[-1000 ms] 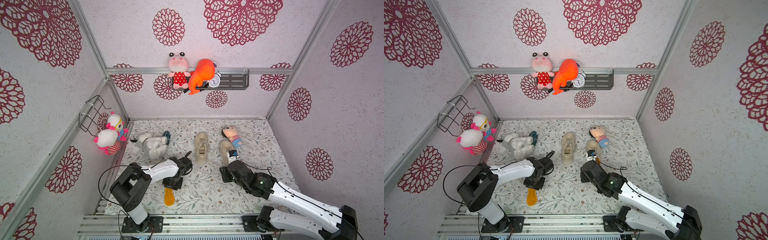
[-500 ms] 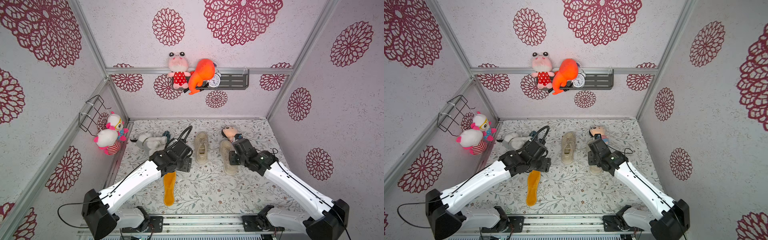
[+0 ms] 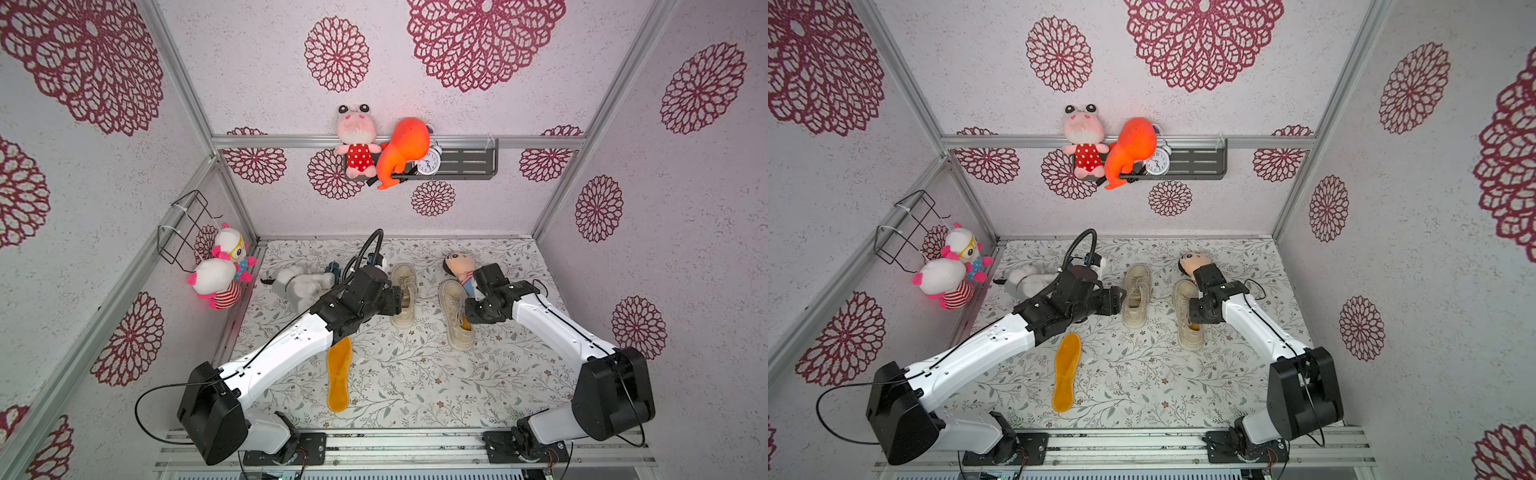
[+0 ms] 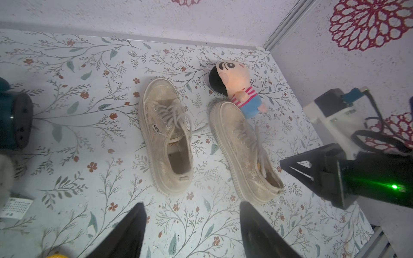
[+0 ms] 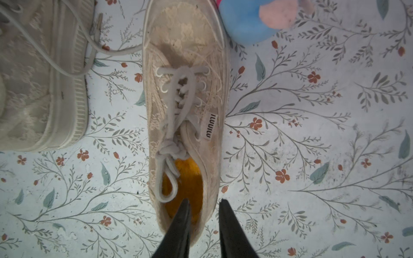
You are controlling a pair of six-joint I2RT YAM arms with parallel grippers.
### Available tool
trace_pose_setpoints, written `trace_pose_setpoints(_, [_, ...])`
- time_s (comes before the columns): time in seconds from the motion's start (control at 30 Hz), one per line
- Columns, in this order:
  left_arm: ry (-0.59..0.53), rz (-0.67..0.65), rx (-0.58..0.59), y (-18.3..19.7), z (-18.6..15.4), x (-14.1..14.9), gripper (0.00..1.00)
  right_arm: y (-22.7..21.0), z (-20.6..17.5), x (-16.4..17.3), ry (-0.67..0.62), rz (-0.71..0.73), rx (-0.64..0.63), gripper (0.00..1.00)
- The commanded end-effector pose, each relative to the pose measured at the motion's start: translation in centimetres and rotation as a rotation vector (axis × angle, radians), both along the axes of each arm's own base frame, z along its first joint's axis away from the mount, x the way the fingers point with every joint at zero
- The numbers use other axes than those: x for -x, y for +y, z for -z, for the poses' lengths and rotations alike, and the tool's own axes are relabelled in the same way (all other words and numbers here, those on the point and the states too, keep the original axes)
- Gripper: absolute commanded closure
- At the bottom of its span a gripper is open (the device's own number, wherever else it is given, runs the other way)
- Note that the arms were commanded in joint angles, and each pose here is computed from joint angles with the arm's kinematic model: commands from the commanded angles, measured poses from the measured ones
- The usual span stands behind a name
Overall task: Remove the insole from the shoe
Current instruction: Move the shoe to the center of the board.
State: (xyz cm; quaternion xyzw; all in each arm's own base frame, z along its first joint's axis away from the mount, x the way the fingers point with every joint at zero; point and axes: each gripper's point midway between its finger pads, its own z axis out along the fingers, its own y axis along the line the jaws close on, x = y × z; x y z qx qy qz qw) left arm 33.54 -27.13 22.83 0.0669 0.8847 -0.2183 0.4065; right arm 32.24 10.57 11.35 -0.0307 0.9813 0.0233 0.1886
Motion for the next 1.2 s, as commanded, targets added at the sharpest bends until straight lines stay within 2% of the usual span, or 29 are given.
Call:
trace_pose_setpoints(0.0, [-0.042, 0.022, 0.070, -0.9, -1.5, -0.5, 0.30, 0.0, 0.2, -0.7, 0.009, -0.057, 0.039, 0.73])
trace_pose_setpoints(0.2, [-0.036, 0.014, 0.057, -0.5, -0.9, -0.8, 0.30, 0.1, 2.6, -1.5, 0.049, -0.078, 0.069, 0.71])
trace_pose_setpoints(0.3, [-0.047, 0.008, 0.054, -0.3, -1.1, -1.0, 0.30, 0.1, 3.6, -2.3, 0.052, -0.082, 0.089, 0.74])
trace_pose_setpoints(0.4, [-0.053, -0.001, 0.052, 0.1, -1.2, -1.2, 0.30, 0.0, 3.7, -3.2, 0.024, -0.081, 0.109, 0.80])
trace_pose_setpoints(0.53, [-0.056, -0.003, 0.045, 0.4, -1.2, -1.2, 0.30, 1.0, 2.7, -3.5, -0.029, -0.126, 0.088, 0.92])
trace_pose_setpoints(0.67, [-0.056, -0.001, 0.035, 0.6, -0.8, -1.3, 0.32, 2.8, 2.1, -1.7, -0.038, -0.223, 0.085, 1.00])
trace_pose_setpoints(0.83, [-0.043, 0.048, 0.009, 0.1, 1.5, -1.0, 0.33, 4.9, 2.0, 2.6, 0.002, -0.299, 0.095, 1.00])
trace_pose_setpoints(0.9, [-0.049, 0.083, 0.037, -0.5, 1.8, -0.8, 0.32, 4.9, 2.1, 3.9, 0.018, -0.280, 0.095, 1.00])
trace_pose_setpoints(1.03, [-0.125, 0.260, 0.025, -3.6, 1.6, 0.5, 0.31, 4.7, 2.8, 6.5, 0.066, -0.242, 0.092, 1.00])
trace_pose_setpoints(1.17, [-0.152, 0.463, 0.013, -7.0, 2.0, 2.5, 0.31, 3.9, 3.3, 7.8, 0.085, -0.211, 0.100, 1.00])
